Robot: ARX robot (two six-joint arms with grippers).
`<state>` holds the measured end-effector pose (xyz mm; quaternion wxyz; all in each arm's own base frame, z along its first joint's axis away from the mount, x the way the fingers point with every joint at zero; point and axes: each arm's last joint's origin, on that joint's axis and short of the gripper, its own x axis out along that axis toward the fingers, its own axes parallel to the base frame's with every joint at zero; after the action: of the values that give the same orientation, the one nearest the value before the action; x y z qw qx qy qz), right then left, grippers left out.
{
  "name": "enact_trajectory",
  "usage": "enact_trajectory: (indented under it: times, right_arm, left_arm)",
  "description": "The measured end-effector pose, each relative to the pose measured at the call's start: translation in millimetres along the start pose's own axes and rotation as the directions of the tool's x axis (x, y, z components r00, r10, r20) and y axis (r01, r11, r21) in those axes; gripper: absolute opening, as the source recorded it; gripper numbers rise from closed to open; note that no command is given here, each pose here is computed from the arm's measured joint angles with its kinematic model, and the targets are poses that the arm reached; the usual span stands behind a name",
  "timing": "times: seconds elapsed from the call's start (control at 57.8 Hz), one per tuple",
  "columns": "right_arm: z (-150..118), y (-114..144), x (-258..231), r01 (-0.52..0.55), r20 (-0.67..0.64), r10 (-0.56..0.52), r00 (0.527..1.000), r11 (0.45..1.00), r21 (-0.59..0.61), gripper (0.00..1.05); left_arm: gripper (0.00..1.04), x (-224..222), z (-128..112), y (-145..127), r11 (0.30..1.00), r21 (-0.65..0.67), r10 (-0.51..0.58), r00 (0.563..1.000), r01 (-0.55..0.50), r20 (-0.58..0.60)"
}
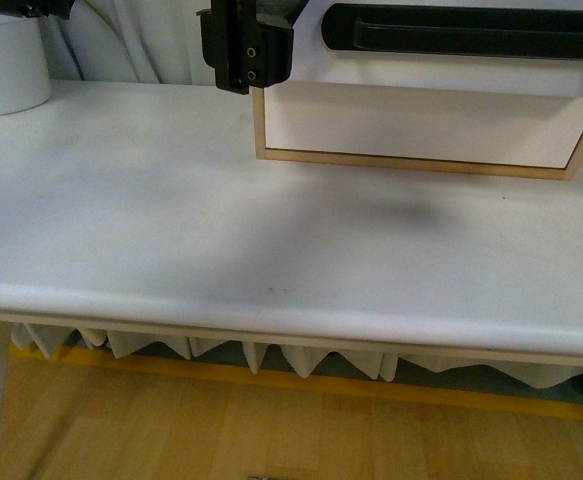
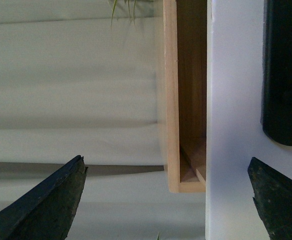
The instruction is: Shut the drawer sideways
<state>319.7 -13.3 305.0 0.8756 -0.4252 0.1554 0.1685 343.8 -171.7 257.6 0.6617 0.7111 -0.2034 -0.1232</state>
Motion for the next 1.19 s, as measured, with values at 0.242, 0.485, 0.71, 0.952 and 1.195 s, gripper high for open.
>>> enact_trajectory:
  times: [0.242, 0.485, 0.71, 0.952, 1.195]
  right_arm:
    - [2, -3, 17, 0.012, -0.003, -0.012, 1.0, 1.0, 0.003, 0.95]
    - [2, -9, 33, 0.053, 0.002, -0.053, 0.999, 0.998, 0.019, 0.95]
    - [0, -17, 56, 0.1, 0.006, -0.101, 0.995, 0.993, 0.059, 0.95]
    - [-1, -28, 80, 0.156, 0.013, -0.159, 0.987, 0.981, 0.118, 0.95]
    - [-7, -27, 96, 0.18, 0.018, -0.186, 0.982, 0.967, 0.181, 0.95]
  left_arm:
    - [0.98, 3, 0, -1, 1.0, 0.007, -0.006, 1.0, 0.006, 0.012]
    - [0.98, 14, -4, -1, 1.0, 0.013, -0.002, 1.0, 0.002, 0.007]
    - [0.98, 39, -11, -2, 1.0, 0.025, 0.013, 1.0, -0.012, -0.028]
    - [0.98, 74, -15, -10, 0.999, 0.044, 0.006, 0.999, -0.004, -0.054]
    - [0.98, 88, -12, -14, 0.999, 0.045, 0.006, 0.998, -0.003, -0.064]
